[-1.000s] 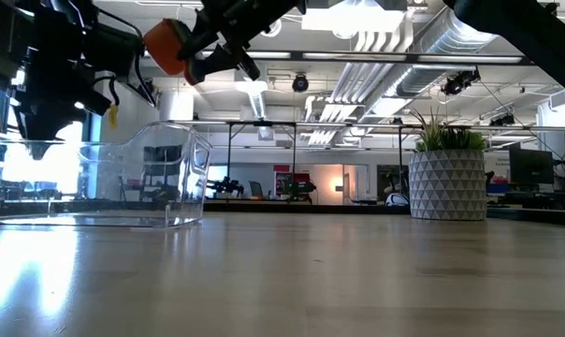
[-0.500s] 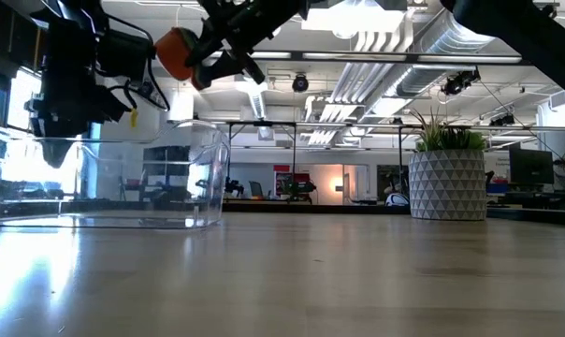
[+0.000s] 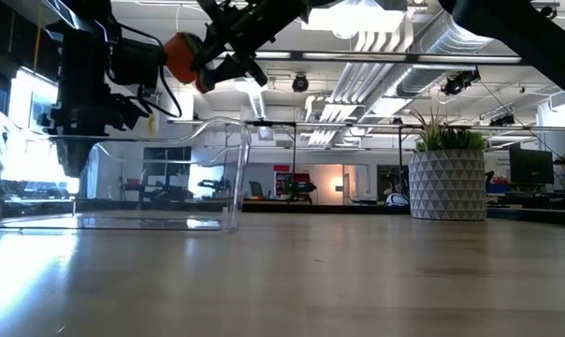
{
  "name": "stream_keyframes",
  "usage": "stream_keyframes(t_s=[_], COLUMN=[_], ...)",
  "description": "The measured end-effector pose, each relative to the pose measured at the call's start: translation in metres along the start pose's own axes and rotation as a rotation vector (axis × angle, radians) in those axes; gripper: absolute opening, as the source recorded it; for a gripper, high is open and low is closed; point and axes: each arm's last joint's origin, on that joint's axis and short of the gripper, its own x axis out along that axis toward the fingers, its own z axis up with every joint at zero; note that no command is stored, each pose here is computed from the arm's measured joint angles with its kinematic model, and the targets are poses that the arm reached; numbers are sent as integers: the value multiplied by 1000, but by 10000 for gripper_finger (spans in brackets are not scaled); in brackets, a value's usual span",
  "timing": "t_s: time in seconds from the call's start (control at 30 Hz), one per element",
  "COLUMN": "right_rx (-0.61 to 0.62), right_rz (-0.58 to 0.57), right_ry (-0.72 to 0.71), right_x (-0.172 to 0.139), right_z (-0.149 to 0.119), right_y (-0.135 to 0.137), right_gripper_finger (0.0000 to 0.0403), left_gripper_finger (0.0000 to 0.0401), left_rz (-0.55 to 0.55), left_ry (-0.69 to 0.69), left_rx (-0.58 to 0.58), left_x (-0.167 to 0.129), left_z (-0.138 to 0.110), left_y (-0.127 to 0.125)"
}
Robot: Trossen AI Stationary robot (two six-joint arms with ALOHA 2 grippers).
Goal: Nest measuring cups in basket
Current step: Put the measuring cups on the transparent bin
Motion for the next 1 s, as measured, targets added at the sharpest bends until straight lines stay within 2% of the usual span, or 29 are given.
stream_keyframes(t_s=[0.17, 0.33, 0.6, 0.73, 1.0], right_rx=[6, 9, 8, 2, -9], right_rz=[-10, -49, -147, -179, -141], right_ry=[-1, 4, 5, -8, 29], right_x=[-1, -9, -35, -47, -47], right_z=[2, 5, 11, 12, 0], right_y=[-5, -9, -8, -2, 25], right_gripper_finger=[135, 135, 135, 135, 135], left_gripper_finger=[131, 131, 131, 131, 131], left_rz=[-30, -28, 81, 120, 104], left_ry=[-3, -55, -91, -128, -246], left_rx=[11, 60, 105, 100, 64], left_x=[0, -14, -48, -67, -106], left_z=[6, 13, 18, 14, -2], left_y=[-4, -5, 1, 6, 20])
